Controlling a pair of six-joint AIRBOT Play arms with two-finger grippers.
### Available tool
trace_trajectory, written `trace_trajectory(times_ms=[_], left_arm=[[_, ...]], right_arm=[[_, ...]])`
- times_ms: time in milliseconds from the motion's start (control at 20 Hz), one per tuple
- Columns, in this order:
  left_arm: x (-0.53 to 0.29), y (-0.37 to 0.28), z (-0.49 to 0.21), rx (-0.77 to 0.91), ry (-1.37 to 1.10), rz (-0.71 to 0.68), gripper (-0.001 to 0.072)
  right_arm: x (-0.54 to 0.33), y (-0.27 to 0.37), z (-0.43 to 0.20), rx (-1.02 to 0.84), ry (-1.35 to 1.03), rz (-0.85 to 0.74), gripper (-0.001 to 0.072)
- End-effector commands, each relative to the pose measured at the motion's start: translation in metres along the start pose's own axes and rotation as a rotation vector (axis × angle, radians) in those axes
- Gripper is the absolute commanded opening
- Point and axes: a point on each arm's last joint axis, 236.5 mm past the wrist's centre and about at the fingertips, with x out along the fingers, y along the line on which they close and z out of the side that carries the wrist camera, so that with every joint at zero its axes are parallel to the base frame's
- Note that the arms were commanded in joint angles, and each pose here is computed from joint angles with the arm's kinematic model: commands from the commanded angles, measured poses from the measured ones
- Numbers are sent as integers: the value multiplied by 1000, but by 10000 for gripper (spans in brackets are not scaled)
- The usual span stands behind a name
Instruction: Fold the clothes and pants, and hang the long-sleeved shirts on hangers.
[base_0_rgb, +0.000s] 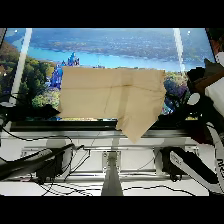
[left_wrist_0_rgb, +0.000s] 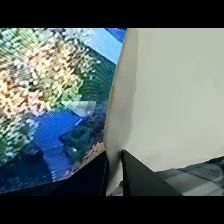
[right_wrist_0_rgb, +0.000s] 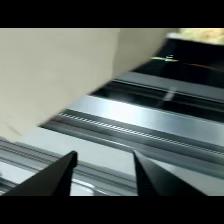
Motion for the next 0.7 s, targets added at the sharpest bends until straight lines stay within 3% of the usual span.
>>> trace_trajectory(times_ms=[0, 300, 400, 500, 600, 650], left_arm=[[0, -1, -1, 2, 4, -7, 116], [0, 1, 2, 2, -7, 3, 116], [0, 1, 2, 2, -7, 3, 116], [0, 1, 1, 2, -6, 2, 116], [0, 1, 1, 2, -6, 2, 114], [0, 0, 2, 2, -7, 0, 66]], right_arm=[[31, 20, 17, 213, -110, 143, 449], [50, 4, 13, 282, -58, 108, 439], [53, 10, 22, 308, -78, 140, 358], [53, 20, 34, 292, -120, 178, 216], [50, 36, 41, 205, -148, 221, 168], [46, 41, 45, 156, -165, 230, 71]])
